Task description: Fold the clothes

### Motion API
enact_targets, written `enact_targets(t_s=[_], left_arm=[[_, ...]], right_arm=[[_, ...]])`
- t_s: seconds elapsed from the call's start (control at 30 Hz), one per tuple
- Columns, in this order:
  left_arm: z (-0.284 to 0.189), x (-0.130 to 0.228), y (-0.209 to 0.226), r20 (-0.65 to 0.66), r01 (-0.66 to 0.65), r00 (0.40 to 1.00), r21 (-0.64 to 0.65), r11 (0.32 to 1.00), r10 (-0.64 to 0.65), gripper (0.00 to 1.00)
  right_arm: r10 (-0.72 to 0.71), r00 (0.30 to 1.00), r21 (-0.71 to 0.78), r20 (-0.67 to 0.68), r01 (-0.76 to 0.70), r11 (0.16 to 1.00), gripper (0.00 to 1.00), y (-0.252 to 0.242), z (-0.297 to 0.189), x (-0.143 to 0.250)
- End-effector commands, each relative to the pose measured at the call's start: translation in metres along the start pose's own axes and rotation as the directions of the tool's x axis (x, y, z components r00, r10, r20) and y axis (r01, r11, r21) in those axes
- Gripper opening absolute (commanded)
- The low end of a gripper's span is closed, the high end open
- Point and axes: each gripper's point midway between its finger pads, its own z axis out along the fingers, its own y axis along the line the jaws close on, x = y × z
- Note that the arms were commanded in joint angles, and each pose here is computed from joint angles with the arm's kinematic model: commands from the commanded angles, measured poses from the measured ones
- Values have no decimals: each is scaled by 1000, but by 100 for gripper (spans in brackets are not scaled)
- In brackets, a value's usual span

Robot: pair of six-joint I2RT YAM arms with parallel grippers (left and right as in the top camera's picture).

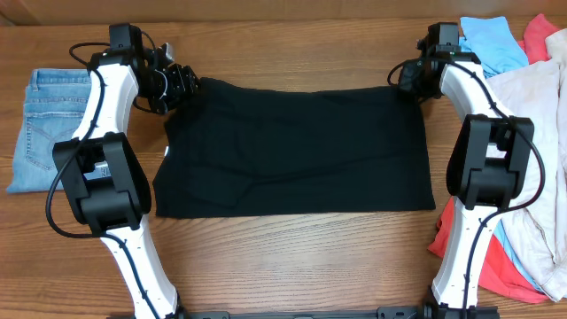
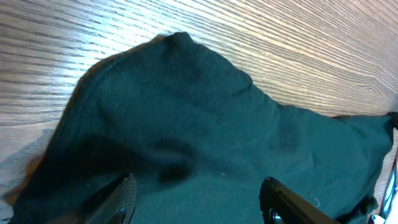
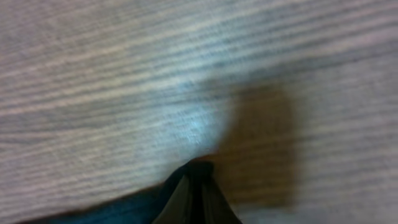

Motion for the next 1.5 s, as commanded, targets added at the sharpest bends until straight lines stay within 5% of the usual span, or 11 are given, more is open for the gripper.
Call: enact_targets(t_s=[0.0, 0.5, 1.13, 1.47], left_arm=[[0, -9, -2, 25, -32, 999, -1, 999, 32, 68], [8, -42, 0, 149, -62, 987, -2, 998, 62, 70], [50, -83, -14, 287, -65, 958, 138, 988, 23, 70], [99, -47, -26, 169, -65, 985, 129, 989, 43, 72]], right_arm=[[-2, 1000, 87, -20, 4, 996, 4, -13, -3, 2], [19, 973, 142, -232, 14, 990, 4, -25, -20, 50], [23, 964, 149, -264, 17, 989, 4, -27, -22, 57], [23, 964, 148, -264, 17, 989, 4, -27, -22, 57]])
